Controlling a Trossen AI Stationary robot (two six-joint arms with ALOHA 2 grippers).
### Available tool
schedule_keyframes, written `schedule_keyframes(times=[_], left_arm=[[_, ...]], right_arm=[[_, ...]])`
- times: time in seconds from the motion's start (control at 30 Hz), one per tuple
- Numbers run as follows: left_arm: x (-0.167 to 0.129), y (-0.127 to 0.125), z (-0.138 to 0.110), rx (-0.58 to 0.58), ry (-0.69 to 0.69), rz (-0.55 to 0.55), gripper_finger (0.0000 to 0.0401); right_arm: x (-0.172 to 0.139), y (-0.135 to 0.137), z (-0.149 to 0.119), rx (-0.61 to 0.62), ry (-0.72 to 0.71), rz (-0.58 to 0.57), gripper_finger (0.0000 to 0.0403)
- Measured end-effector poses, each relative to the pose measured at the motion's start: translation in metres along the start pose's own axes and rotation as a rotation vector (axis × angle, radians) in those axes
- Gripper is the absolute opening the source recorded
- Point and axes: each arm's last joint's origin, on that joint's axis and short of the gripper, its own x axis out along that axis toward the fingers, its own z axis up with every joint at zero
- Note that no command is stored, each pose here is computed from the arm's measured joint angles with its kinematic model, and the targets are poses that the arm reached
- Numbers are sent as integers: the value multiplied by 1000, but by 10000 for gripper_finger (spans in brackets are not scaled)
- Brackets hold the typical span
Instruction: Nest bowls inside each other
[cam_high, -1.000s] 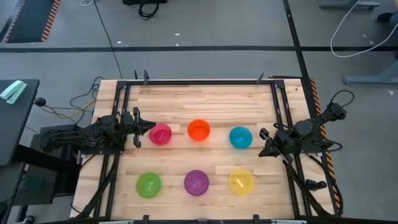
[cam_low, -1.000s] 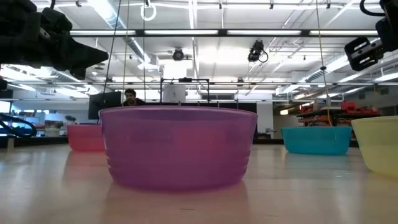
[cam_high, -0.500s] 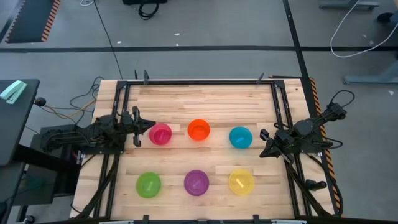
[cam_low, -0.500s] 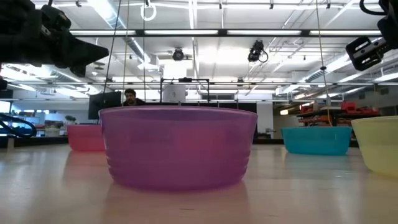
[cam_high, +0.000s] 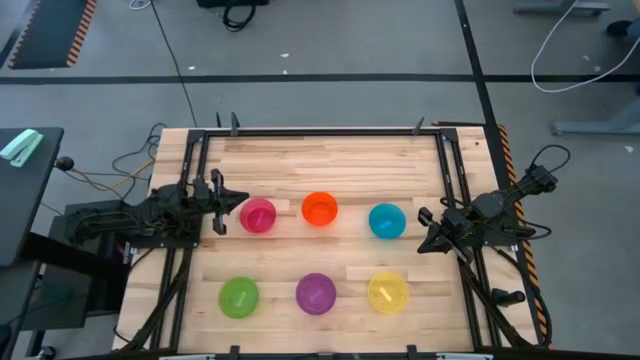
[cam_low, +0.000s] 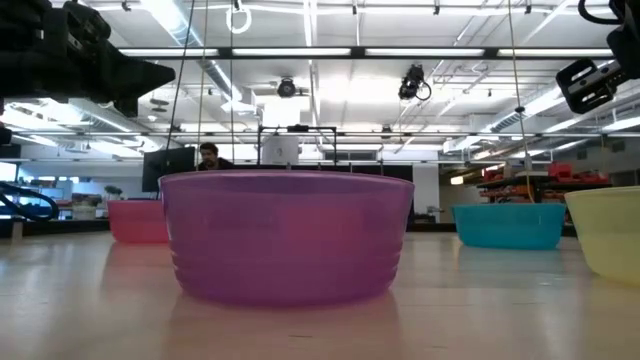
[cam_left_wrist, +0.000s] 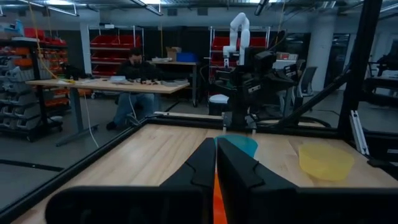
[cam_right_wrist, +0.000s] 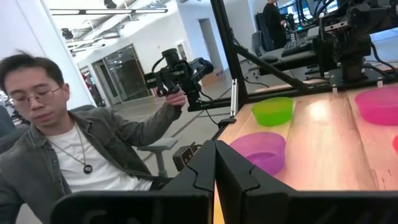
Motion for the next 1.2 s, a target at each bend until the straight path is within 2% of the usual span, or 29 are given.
schedule_keyframes(times=[0.23,0.47,0.77,0.97,1.1,1.2], left_arm=[[0,0,0,-3,-1,0,14],[0,0,1,-7,-15,-1,18],[-1,-2,17,-10,-133,-49,53],[-7,-3,57,24,-234,-55,77],[-7,-4,89,57,-258,-55,82],[-2,-5,109,84,-224,-53,78]], right_arm=[[0,0,2,22,-16,4,13],[0,-1,7,-71,-86,-96,13],[-14,13,54,-187,-185,-110,13],[-22,21,89,-232,-191,-231,19],[-19,27,112,-293,-188,-302,42],[-10,30,127,-330,-166,-368,66]])
